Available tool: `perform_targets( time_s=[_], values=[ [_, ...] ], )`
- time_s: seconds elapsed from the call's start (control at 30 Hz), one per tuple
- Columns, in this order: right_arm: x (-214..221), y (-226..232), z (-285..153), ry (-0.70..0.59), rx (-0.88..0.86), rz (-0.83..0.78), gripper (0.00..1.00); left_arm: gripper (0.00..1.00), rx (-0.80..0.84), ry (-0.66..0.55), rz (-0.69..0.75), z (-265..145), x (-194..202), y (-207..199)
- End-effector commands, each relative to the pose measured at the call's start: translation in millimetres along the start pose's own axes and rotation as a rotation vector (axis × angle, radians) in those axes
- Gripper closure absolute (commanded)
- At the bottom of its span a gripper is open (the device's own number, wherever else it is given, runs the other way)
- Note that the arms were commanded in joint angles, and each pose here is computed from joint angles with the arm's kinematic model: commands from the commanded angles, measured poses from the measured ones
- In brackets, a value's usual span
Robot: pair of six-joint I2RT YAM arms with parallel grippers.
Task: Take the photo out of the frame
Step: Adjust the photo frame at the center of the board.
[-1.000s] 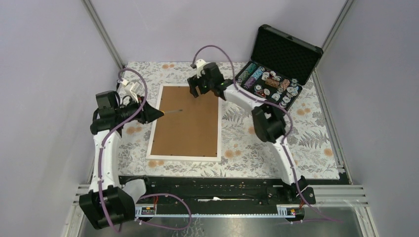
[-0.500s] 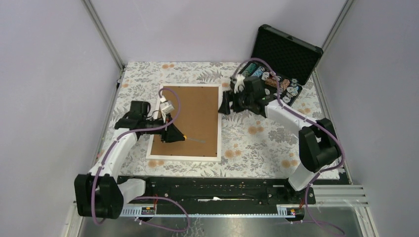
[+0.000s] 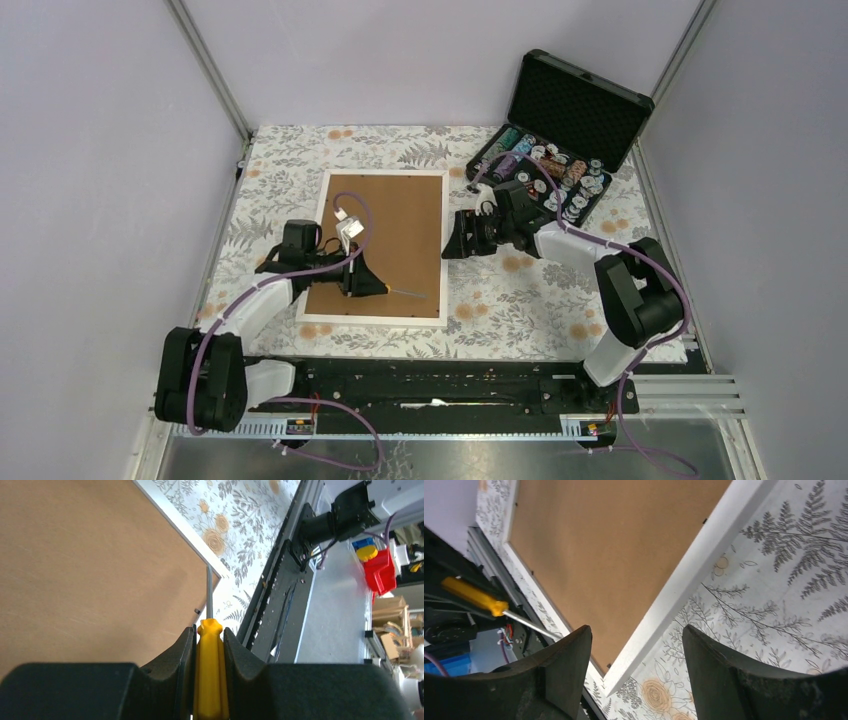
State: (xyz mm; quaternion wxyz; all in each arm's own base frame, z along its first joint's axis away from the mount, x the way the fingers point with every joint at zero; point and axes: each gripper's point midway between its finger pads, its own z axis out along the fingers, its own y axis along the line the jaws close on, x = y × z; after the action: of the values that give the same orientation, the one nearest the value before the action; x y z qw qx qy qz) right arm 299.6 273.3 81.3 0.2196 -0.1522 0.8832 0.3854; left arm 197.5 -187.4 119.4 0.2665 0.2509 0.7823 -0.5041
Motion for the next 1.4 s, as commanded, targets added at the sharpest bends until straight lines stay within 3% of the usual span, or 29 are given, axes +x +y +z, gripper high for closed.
perform_targets(
  time_s=[0.0, 0.37, 0.6, 0.7, 0.97, 1.2, 1.37],
  values=[
    [-4.2, 14.6, 8.6, -0.006, -0.105, 0.032, 0.28, 1.0, -0.024, -0.048, -0.033, 7.0, -8.8, 14.2],
    [7.9, 6.7, 20.4, 0.034, -0.074, 0.072, 0.3, 1.0, 0.046, -0.031, -0.006, 9.5, -1.5, 9.3],
    [-12.6, -21.9, 40.0, -0.013, 0.159, 0.059, 0.32, 1.0, 0.019, -0.1, 0.019, -3.6, -29.9, 6.5],
    [-13.1, -33.9, 47.1, 0.035, 0.265, 0.077, 0.33, 1.0, -0.02, -0.134, 0.019, -14.7, -45.5, 6.3],
    [-18.0, -72.2, 73.3, 0.053, 0.447, 0.121, 0.61, 1.0, -0.152, -0.157, 0.019, -27.2, -53.8, 15.0],
    [-47.0, -108.2, 100.1, 0.043, 0.556, 0.135, 0.74, 1.0, -0.147, -0.163, -0.03, -13.4, -45.0, 18.4],
    [-65.0, -105.0, 114.5, 0.049, 0.502, 0.078, 0.74, 1.0, -0.157, -0.148, -0.028, -4.5, -31.5, 25.4]
  ],
)
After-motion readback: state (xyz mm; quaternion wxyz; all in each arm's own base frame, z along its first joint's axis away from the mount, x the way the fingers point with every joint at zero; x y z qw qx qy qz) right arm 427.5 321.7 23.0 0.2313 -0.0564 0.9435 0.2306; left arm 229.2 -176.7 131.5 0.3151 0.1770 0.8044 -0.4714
